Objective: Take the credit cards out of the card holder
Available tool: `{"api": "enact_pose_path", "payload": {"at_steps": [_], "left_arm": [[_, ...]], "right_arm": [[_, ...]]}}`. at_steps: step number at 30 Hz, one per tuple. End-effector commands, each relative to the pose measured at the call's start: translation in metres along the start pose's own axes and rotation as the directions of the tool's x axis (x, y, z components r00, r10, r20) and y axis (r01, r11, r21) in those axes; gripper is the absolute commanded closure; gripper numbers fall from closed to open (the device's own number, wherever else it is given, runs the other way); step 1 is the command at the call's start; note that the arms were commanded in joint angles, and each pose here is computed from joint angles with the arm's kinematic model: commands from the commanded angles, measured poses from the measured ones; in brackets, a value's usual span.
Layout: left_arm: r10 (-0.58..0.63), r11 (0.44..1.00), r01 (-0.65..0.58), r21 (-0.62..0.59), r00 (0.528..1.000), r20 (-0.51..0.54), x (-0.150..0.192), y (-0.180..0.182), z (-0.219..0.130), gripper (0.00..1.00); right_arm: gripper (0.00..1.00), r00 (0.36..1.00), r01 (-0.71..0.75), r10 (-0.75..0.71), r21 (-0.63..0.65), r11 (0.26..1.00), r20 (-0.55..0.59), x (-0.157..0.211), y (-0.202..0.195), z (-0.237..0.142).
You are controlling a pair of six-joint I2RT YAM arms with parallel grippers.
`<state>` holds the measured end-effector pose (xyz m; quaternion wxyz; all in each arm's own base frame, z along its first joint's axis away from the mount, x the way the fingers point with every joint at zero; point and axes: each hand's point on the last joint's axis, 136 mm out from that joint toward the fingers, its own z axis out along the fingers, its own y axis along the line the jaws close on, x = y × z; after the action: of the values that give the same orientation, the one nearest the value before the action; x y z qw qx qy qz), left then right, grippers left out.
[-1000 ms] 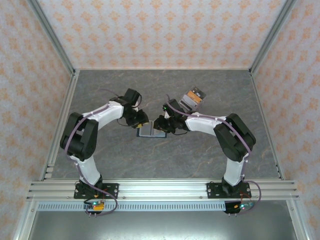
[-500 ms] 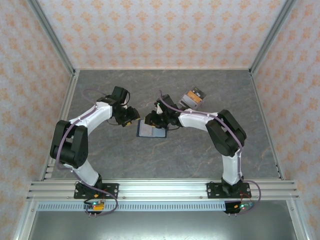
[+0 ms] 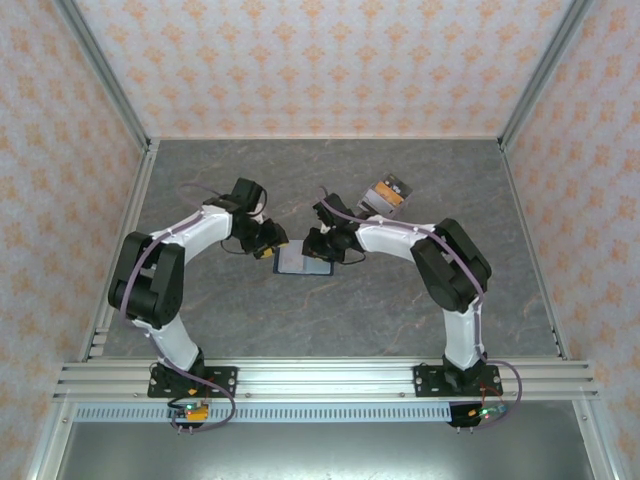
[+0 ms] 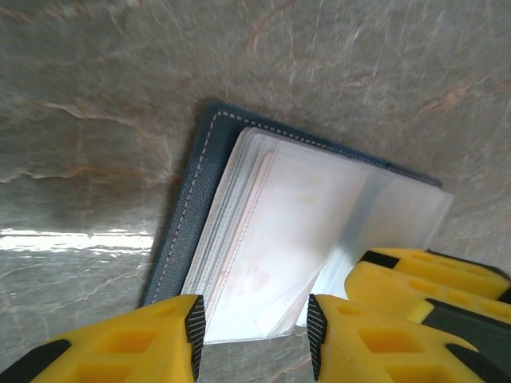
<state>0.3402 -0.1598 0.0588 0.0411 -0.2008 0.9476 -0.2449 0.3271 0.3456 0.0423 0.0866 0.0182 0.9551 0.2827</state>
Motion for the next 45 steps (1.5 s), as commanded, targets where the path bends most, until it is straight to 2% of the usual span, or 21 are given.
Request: {"api": "enact_pose_path", "payload": {"at_steps": [1,9,12,16,22,26,39,45], "left_arm": [[0.024,1.0,-0.024,0.011,1.0,-0.016,0.001,-0.007,0.007,0.59],[0.017,1.0,-0.018,-0.009,0.999,-0.039,0.003,-0.001,0.02,0.59],[0.016,1.0,-0.017,-0.011,0.999,-0.044,0.004,0.0,0.022,0.62],[0.015,1.0,-0.016,-0.012,0.999,-0.046,0.005,0.0,0.023,0.68],[0.014,1.0,-0.014,-0.014,0.999,-0.053,0.006,0.002,0.025,0.69],[0.013,1.0,-0.014,-0.007,0.998,-0.068,0.007,0.002,0.028,0.69],[0.029,0.999,-0.03,-0.01,0.993,-0.112,0.014,0.001,0.038,0.67],[0.073,0.997,-0.076,-0.015,0.99,-0.124,0.018,-0.005,0.039,0.67]], "right_arm": [[0.73,0.999,0.038,-0.037,0.078,0.996,-0.014,0.001,-0.007,0.004],[0.68,0.995,0.095,-0.088,0.206,0.974,-0.042,0.007,-0.02,0.012],[0.67,0.993,0.114,-0.105,0.257,0.96,-0.052,0.009,-0.025,0.015],[0.69,0.992,0.126,-0.113,0.328,0.936,-0.06,0.01,-0.038,0.018],[0.75,0.992,0.128,-0.107,0.404,0.906,-0.073,0.013,-0.057,0.021],[0.79,0.991,0.128,-0.103,0.426,0.895,-0.081,0.014,-0.064,0.024],[0.79,0.991,0.124,-0.092,0.432,0.894,-0.093,0.017,-0.068,0.03],[0.8,0.991,0.123,-0.09,0.424,0.897,-0.096,0.018,-0.068,0.031]]}}
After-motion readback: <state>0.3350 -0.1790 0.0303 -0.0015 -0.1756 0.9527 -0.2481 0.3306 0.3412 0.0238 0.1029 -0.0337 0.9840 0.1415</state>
